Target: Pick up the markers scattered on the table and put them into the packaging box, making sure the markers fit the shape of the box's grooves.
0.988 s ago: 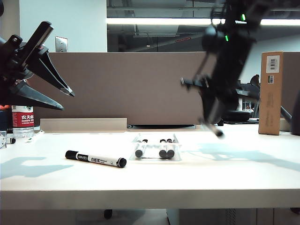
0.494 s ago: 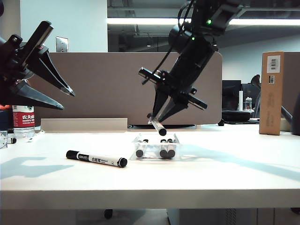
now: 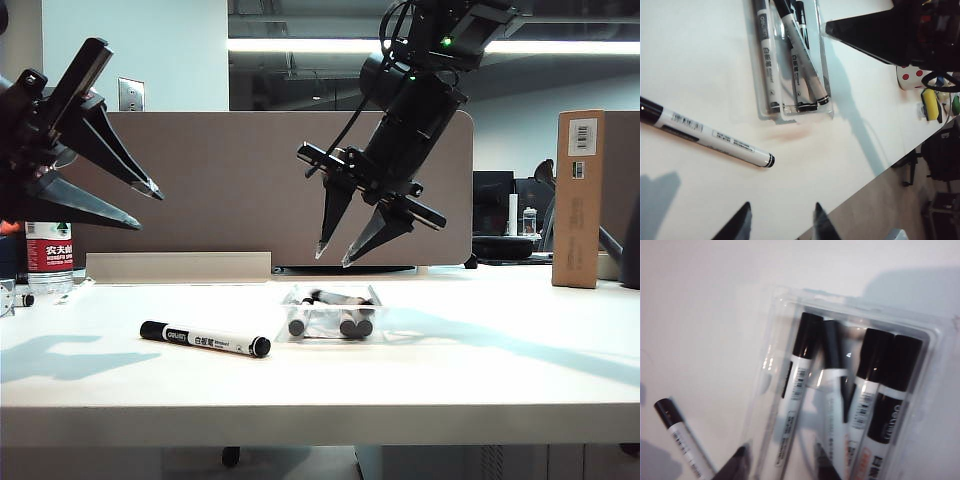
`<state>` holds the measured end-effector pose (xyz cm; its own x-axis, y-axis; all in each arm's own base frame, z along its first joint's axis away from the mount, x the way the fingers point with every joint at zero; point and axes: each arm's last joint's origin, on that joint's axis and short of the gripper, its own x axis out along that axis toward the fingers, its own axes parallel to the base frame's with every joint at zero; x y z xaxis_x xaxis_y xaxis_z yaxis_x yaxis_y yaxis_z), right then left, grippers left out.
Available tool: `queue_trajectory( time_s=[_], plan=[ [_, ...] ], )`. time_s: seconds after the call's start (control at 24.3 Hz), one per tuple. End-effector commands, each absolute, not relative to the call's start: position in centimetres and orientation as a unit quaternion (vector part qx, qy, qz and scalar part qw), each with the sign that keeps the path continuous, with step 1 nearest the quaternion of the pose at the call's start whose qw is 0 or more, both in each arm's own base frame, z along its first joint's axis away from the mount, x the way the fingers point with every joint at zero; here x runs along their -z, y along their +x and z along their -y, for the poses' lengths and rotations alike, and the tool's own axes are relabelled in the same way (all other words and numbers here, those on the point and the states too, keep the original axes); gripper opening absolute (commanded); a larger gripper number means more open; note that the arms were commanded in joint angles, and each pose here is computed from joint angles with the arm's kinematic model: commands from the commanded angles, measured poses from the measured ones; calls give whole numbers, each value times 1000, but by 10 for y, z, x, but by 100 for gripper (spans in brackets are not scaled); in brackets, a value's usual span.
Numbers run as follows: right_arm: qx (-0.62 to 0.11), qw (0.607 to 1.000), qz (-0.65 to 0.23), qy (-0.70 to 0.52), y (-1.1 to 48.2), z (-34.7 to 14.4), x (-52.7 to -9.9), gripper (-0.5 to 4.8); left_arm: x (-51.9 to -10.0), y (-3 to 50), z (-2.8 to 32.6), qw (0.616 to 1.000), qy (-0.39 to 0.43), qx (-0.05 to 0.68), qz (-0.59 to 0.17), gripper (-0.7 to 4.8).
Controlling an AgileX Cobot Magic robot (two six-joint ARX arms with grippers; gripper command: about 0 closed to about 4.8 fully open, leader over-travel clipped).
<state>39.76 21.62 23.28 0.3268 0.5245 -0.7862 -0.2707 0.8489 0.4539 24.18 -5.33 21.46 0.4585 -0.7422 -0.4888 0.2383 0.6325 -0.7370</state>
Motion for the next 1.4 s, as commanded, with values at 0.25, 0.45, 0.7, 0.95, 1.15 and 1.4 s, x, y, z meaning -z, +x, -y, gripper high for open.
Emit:
queue_trajectory(
  time_s=[0.25, 0.45, 0.7, 0.95, 1.15, 1.4],
  plan=[
    [-447, 730, -516, 40, 353, -275, -239, 162, -200, 231, 47, 836, -146, 266, -458, 164],
    [-428, 767, -469, -93, 332, -303, -236, 162, -193, 223, 42, 830, -107, 199, -509, 180],
    [-432, 759, -465, -145, 324, -318, -220, 163, -187, 215, 37, 821, -62, 136, -551, 131],
    [-430, 751, -477, -155, 327, -327, -196, 163, -188, 214, 39, 813, -81, 168, -551, -5],
    [-426, 741, -493, -159, 328, -329, -181, 162, -194, 214, 39, 827, -80, 173, -529, -5],
    [-411, 746, -494, -172, 328, -330, -177, 81, -196, 215, 41, 824, -96, 201, -521, -5]
  ],
)
